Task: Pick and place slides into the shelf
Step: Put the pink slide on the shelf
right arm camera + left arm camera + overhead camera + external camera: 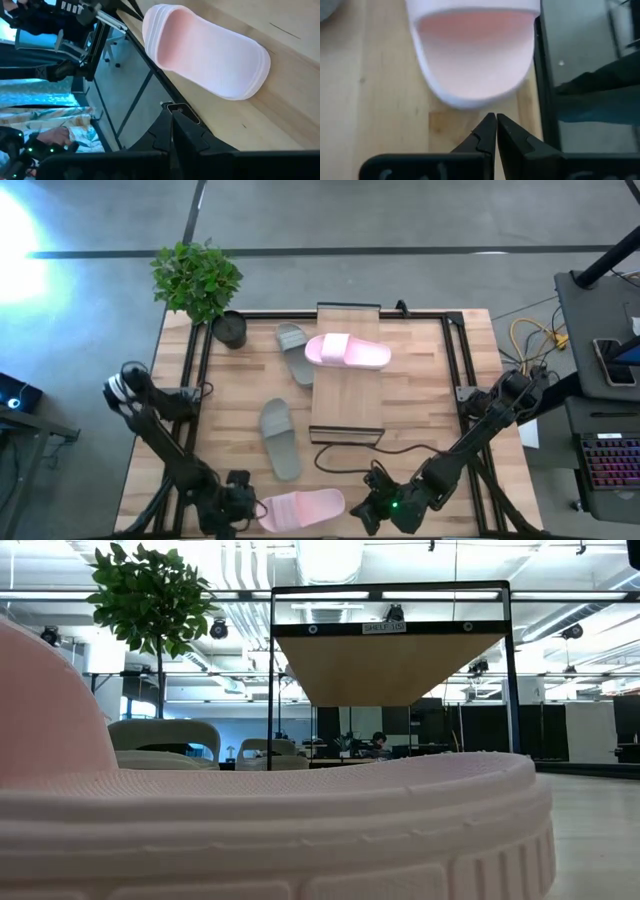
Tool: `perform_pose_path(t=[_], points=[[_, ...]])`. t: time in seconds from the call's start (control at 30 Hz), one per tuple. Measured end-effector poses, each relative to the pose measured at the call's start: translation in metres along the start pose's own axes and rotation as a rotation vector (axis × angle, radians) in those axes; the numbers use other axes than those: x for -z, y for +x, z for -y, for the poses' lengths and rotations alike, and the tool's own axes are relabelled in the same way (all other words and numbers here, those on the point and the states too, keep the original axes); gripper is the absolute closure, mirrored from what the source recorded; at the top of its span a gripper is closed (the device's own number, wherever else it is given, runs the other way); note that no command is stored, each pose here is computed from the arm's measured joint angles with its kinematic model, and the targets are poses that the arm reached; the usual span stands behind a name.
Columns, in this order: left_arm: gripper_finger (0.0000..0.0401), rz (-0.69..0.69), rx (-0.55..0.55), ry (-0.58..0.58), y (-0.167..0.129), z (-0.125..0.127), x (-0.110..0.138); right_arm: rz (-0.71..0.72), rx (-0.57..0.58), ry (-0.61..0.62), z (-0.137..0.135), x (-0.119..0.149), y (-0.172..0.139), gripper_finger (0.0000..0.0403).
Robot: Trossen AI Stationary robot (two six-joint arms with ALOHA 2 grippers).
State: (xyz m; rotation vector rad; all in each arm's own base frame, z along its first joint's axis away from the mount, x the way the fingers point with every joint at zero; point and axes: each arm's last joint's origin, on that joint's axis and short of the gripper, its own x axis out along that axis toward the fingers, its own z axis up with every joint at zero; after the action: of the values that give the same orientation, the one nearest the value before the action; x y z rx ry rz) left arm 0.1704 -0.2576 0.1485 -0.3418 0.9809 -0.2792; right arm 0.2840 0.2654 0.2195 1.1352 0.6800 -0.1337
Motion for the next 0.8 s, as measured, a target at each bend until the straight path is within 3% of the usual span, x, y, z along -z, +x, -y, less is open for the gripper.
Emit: perform_pose_path(t=[0.27, 0.53, 0.67, 0.8], points=[[0.0401, 0.065, -0.024, 0.046, 0.031, -0.004, -0.015, -0.001, 0.0, 0.007, 0.0, 0.0, 0.0, 0.0394], [0.0401, 0.17, -0.146, 0.094, 0.04, -0.042, -0.059, 0.06, 0.006, 0.038, 0.001, -0.002, 0.001, 0.0394], [0.0401, 0.161, -0.09, 0.083, 0.041, -0.053, -0.075, 0.068, 0.067, 0.159, 0.012, -0.002, 0.002, 0.0394], [0.0401, 0.14, -0.055, 0.088, 0.039, -0.05, -0.074, 0.016, 0.155, 0.434, 0.036, 0.002, 0.005, 0.0385]])
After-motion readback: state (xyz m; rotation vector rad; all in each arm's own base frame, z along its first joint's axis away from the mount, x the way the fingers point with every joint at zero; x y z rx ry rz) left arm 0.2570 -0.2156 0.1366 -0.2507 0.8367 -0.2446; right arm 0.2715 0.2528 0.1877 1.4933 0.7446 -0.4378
